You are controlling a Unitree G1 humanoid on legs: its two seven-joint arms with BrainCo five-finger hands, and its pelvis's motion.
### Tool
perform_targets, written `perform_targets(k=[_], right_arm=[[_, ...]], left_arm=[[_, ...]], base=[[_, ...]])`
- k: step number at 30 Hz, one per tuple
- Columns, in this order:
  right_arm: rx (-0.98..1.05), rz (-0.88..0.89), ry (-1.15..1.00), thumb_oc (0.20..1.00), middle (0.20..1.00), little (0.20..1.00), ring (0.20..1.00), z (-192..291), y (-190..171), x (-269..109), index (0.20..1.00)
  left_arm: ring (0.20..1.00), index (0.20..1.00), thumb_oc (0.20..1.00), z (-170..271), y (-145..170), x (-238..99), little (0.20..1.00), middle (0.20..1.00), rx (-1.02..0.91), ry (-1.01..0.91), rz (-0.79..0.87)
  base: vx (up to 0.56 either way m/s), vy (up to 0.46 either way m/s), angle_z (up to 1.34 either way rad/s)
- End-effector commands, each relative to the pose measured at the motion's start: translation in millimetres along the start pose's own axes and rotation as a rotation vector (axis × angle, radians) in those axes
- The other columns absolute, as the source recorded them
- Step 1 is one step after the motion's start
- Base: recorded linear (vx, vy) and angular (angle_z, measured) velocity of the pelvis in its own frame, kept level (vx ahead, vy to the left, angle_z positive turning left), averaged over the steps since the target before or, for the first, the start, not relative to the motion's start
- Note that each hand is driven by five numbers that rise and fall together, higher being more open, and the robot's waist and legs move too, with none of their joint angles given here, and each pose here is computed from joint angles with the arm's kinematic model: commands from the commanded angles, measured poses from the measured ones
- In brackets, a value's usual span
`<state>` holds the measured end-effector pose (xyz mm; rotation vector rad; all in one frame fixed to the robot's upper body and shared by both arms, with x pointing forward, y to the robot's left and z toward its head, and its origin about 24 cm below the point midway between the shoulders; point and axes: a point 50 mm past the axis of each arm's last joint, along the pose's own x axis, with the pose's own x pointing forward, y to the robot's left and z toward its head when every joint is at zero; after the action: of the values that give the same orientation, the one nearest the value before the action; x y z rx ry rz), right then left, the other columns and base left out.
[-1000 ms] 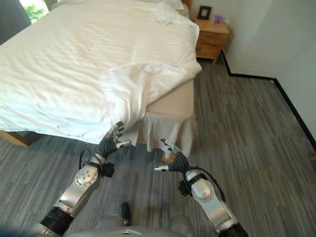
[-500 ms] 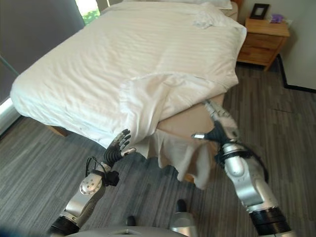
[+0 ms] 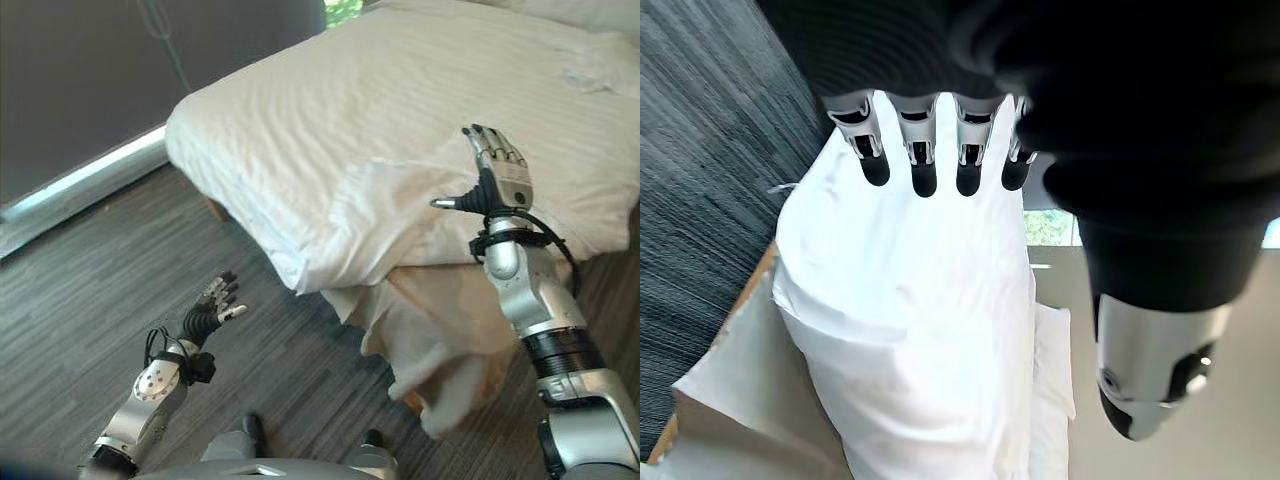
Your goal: Making the bed.
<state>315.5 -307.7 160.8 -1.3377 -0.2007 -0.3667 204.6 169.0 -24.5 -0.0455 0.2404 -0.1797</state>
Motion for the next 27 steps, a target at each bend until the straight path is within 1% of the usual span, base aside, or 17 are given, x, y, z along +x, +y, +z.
perform_targets(k=[1, 5, 9, 14, 17, 21, 22, 23, 24, 27], right_arm=[[-0.004, -0.184, -0.023, 1.000, 1.000, 1.000, 1.000, 10.7, -51.4, 42.4, 1.000], [0.051, -0.212, 0.051, 1.000, 1.000, 1.000, 1.000, 8.8, -66.3, 65.7, 1.000], [0.055, -0.223, 0.115, 1.000, 1.000, 1.000, 1.000, 2.8, -77.4, 77.7, 1.000], [0.075, -0.246, 0.162, 1.000, 1.000, 1.000, 1.000, -2.3, -91.4, 85.2, 1.000], [0.068, -0.285, 0.245, 1.000, 1.000, 1.000, 1.000, -18.3, -113.5, 88.1, 1.000], [0.087, -0.284, 0.326, 1.000, 1.000, 1.000, 1.000, -37.7, -119.8, 82.9, 1.000], [0.114, -0.269, 0.344, 0.526, 0.526, 0.526, 0.526, -42.8, -114.6, 79.8, 0.526], [0.114, -0.269, 0.345, 0.526, 0.526, 0.526, 0.526, -43.1, -114.6, 79.6, 0.526], [0.118, -0.238, 0.377, 0.200, 0.200, 0.200, 0.200, -52.4, -103.8, 73.1, 0.200], [0.116, -0.226, 0.357, 0.200, 0.200, 0.200, 0.200, -50.0, -97.1, 71.9, 0.200]], left_arm=[[1.000, 1.000, 1.000, 26.6, 13.3, 3.9, 1.000, 1.000, 0.019, -0.107, -0.009], [1.000, 1.000, 1.000, 30.4, 20.5, 6.3, 1.000, 1.000, 0.030, -0.113, -0.006], [1.000, 1.000, 1.000, 36.2, 23.7, 11.2, 1.000, 1.000, 0.022, -0.131, -0.004], [1.000, 1.000, 1.000, 44.3, 23.7, 17.5, 1.000, 1.000, 0.022, -0.165, -0.008], [1.000, 1.000, 1.000, 50.8, 24.2, 22.1, 1.000, 1.000, 0.013, -0.198, 0.000], [1.000, 1.000, 1.000, 46.5, 23.3, 27.5, 1.000, 1.000, -0.012, -0.192, 0.022], [1.000, 1.000, 1.000, 45.8, 22.8, 30.6, 1.000, 1.000, -0.023, -0.190, 0.032], [1.000, 1.000, 1.000, 45.8, 22.8, 30.7, 1.000, 1.000, -0.022, -0.190, 0.031], [1.000, 1.000, 1.000, 41.3, 22.4, 31.6, 1.000, 1.000, -0.030, -0.173, 0.039], [1.000, 1.000, 1.000, 38.3, 21.8, 31.3, 1.000, 1.000, -0.028, -0.162, 0.042]], base=[[-0.01, 0.001, 0.28], [-0.01, -0.002, 0.19], [-0.06, 0.009, 0.12], [-0.08, 0.019, 0.03], [-0.09, 0.040, -0.04], [-0.10, 0.053, -0.04], [-0.09, 0.040, -0.07], [-0.08, 0.051, -0.10], [-0.02, 0.027, -0.10], [0.00, 0.028, -0.02]])
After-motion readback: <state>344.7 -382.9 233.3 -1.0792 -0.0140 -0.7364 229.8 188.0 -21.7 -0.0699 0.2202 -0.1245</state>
